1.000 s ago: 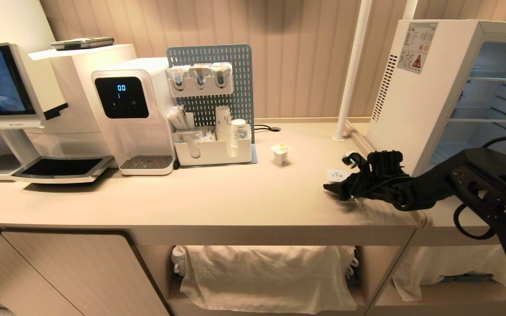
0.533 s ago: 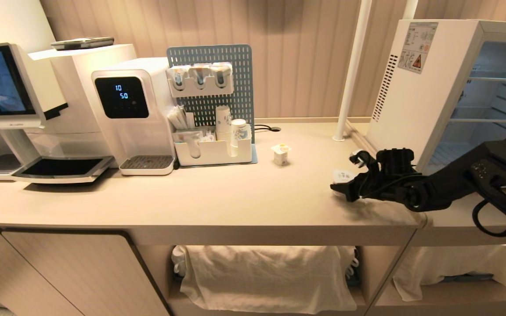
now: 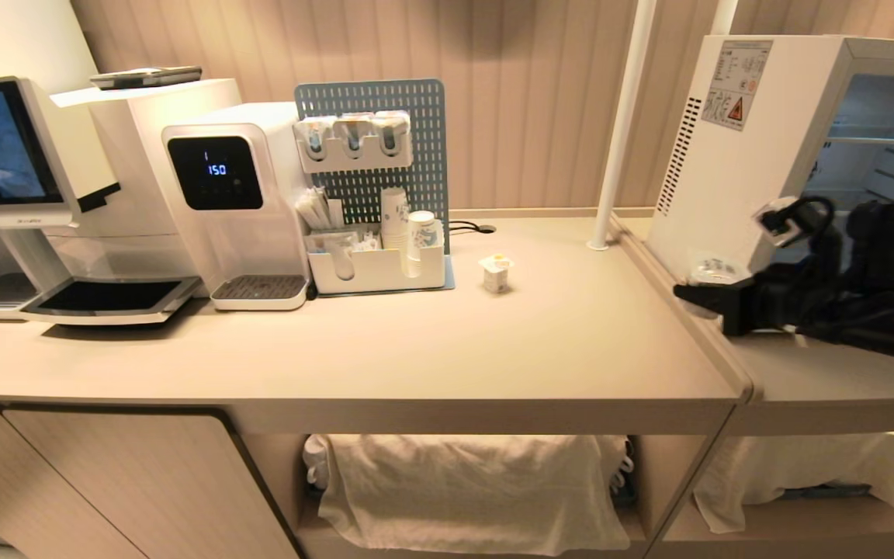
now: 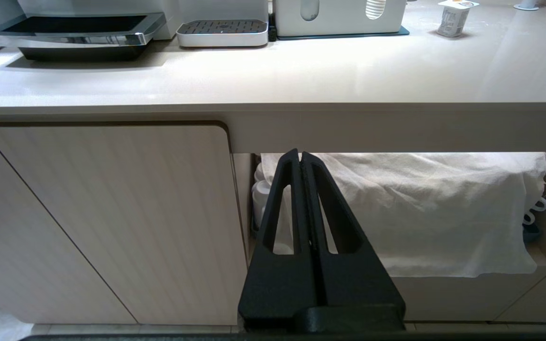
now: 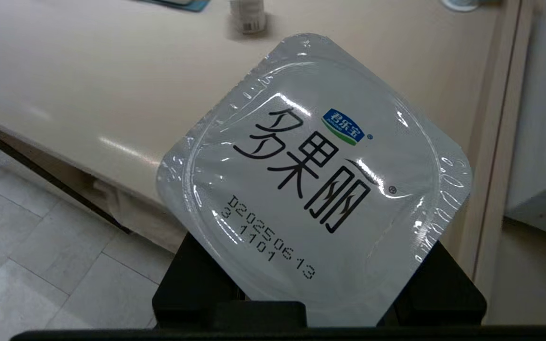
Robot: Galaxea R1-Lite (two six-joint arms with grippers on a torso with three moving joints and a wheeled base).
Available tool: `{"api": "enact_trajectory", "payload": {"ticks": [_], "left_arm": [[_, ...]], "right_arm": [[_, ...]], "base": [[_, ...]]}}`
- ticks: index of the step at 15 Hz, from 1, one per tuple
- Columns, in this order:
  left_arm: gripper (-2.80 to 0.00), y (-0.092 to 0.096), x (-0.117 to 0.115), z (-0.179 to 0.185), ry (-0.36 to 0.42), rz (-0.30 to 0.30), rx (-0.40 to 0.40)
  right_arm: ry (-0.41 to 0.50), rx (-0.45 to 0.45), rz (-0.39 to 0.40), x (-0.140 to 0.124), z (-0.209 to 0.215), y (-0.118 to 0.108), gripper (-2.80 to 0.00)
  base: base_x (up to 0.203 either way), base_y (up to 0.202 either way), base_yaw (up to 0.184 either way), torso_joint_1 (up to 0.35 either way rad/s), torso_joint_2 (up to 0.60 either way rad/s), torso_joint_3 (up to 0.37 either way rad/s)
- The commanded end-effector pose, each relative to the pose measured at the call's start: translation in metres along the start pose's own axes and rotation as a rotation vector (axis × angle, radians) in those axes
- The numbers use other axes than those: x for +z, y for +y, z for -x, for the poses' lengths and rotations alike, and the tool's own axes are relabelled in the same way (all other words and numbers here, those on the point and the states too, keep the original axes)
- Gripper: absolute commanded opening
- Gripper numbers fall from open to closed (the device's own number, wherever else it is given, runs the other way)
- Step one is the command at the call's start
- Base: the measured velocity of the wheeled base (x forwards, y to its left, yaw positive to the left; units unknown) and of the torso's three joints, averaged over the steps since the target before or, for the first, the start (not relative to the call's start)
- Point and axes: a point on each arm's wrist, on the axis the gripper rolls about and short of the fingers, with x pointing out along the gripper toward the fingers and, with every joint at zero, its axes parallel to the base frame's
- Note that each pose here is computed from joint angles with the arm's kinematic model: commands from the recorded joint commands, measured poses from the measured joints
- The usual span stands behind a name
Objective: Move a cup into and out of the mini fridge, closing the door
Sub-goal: Put the yoghurt in the freezer
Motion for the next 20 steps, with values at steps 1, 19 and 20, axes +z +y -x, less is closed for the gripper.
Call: {"api": "enact_trajectory", "payload": {"ticks": [1, 19, 20], "left_arm": [[-2.8, 0.0, 0.0, 0.0, 0.001, 0.0, 0.001], [-2.8, 0.0, 0.0, 0.0, 0.001, 0.005, 0.001], [-2.8, 0.0, 0.0, 0.0, 0.001, 0.005, 0.001]], "right_arm": [[-0.21, -0.015, 0.06, 0.028, 0.11, 0.038, -2.8], [-0.403, -0.36, -0.116, -0.181, 0.257, 0.129, -2.8], [-0.356, -0.389, -0.101, -0.191, 0.25, 0.128, -2.8]], "base": [[0.0, 0.0, 0.0, 0.0, 0.0, 0.0], [0.0, 0.0, 0.0, 0.0, 0.0, 0.0], [0.0, 0.0, 0.0, 0.0, 0.0, 0.0]]}}
